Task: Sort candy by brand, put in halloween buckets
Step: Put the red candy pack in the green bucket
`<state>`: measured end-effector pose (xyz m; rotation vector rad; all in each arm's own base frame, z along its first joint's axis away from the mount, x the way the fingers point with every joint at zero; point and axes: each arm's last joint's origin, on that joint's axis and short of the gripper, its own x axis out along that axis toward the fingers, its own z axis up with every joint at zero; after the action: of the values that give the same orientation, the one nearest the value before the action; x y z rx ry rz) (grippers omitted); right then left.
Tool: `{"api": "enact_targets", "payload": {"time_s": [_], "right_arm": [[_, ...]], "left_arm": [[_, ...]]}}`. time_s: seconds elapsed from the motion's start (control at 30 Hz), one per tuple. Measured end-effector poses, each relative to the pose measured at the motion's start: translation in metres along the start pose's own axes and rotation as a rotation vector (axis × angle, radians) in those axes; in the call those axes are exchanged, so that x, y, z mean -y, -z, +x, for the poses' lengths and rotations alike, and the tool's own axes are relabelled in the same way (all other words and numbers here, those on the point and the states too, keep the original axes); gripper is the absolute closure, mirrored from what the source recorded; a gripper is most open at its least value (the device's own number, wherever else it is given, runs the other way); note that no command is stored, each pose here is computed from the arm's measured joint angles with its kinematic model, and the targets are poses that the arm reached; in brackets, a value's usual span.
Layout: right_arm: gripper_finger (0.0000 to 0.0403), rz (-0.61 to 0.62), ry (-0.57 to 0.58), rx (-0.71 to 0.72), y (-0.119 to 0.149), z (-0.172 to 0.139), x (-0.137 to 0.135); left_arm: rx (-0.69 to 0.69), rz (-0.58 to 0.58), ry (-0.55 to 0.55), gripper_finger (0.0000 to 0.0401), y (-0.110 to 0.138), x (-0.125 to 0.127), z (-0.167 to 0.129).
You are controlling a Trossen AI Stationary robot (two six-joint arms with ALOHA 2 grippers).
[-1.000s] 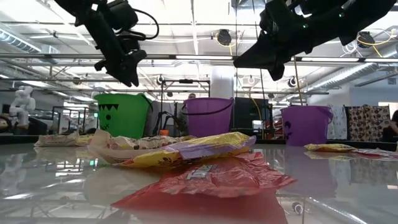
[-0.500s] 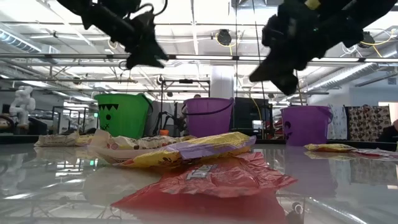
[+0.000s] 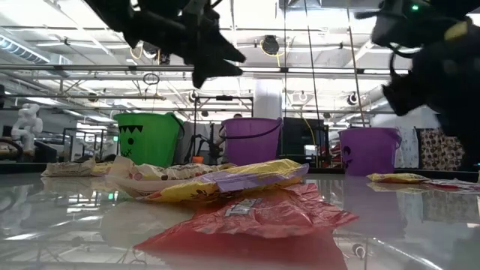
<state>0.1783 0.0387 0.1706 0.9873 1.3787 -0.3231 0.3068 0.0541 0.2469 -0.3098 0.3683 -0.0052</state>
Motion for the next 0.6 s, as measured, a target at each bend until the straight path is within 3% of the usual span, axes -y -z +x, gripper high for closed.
{"api": "enact_targets", "payload": {"time_s": [0.17, 0.47, 0.6], "right_arm": [[0.0369, 0.094, 0.05, 0.103, 0.0, 0.001, 0.0], [0.0267, 0.232, 0.181, 0.146, 0.003, 0.01, 0.018], [0.0239, 0.272, 0.15, 0.149, 0.003, 0.023, 0.026]], "left_arm": [[-0.028, 0.004, 0.028, 0.0232, 0.009, 0.003, 0.013], [-0.03, -0.001, 0.025, 0.0232, 0.01, 0.001, 0.015], [-0.03, -0.032, 0.024, 0.0232, 0.01, 0.001, 0.015]]}}
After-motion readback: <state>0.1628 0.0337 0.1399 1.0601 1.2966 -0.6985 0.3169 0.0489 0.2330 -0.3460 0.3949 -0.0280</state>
